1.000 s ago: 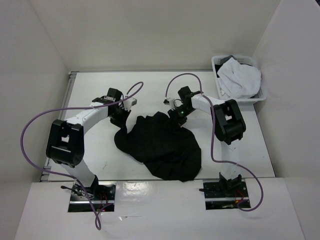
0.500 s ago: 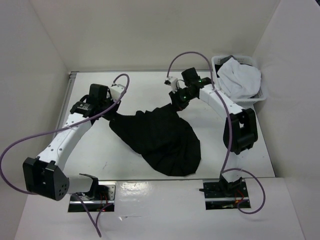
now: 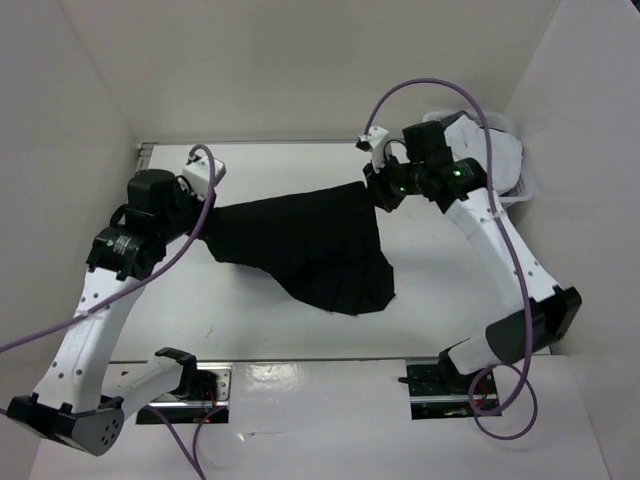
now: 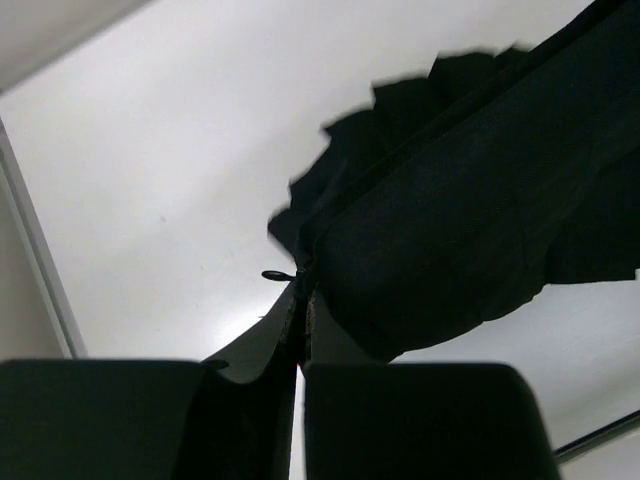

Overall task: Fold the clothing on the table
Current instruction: Flatten the skirt out

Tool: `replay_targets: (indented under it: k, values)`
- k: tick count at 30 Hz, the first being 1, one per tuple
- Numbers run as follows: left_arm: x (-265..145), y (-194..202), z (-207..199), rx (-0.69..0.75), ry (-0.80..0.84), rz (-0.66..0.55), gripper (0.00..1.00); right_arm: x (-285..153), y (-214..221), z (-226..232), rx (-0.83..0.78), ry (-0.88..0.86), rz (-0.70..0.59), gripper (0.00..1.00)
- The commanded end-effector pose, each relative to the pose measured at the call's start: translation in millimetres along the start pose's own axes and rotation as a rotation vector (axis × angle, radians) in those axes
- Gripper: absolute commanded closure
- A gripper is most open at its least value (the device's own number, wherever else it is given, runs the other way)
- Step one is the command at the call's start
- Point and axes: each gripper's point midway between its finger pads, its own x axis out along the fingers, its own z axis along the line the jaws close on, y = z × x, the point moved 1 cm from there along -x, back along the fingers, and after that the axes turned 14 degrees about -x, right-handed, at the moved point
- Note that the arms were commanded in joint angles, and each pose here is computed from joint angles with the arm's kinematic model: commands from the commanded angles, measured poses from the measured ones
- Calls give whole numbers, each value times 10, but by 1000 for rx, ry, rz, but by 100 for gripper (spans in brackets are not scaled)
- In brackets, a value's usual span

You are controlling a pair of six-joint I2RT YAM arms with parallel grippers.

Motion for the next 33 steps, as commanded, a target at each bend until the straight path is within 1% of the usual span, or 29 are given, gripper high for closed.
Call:
replay_targets:
  k: [1, 2, 3, 4, 6, 8, 13, 18, 23, 27, 32, 33]
  values:
    - [-283, -191, 120, 3, -58, -59, 100, -550, 62, -198, -1, 162, -17, 100]
    - [-338, -249, 53, 16, -19, -83, 100, -629, 30, -189, 0, 161, -46, 100]
    - [-370, -258, 66, 5, -11, -83, 100, -777, -21, -175, -8, 182, -81, 100]
    - [-443, -374, 8, 11, 19, -117, 100, -849, -39, -173, 2, 187, -102, 100]
    - [-531, -423, -82, 32, 82, -126, 100, -1080, -129, -153, -5, 200, -173, 100]
    - [-652, -553, -120, 48, 104, -165, 100, -1236, -141, -166, 1, 222, -201, 100]
    - [-975, -713, -276, 86, 182, -241, 100, -1644, -282, -46, -33, 263, -296, 100]
    - [-1188, -736, -354, 106, 216, -280, 100, -1867, -396, 76, -73, 276, -360, 100]
    - [-1429, -691, -448, 140, 257, -330, 100, -1967, -452, 225, -105, 252, -396, 100]
    - [-1530, -609, -482, 144, 269, -352, 100, -2027, -470, 326, -123, 248, -417, 100]
    - [-1352, -453, -478, 122, 290, -291, 100, -1960, -418, 356, -115, 217, -409, 100]
    - [-1293, -427, -489, 117, 305, -272, 100, -1891, -375, 326, -98, 203, -396, 100]
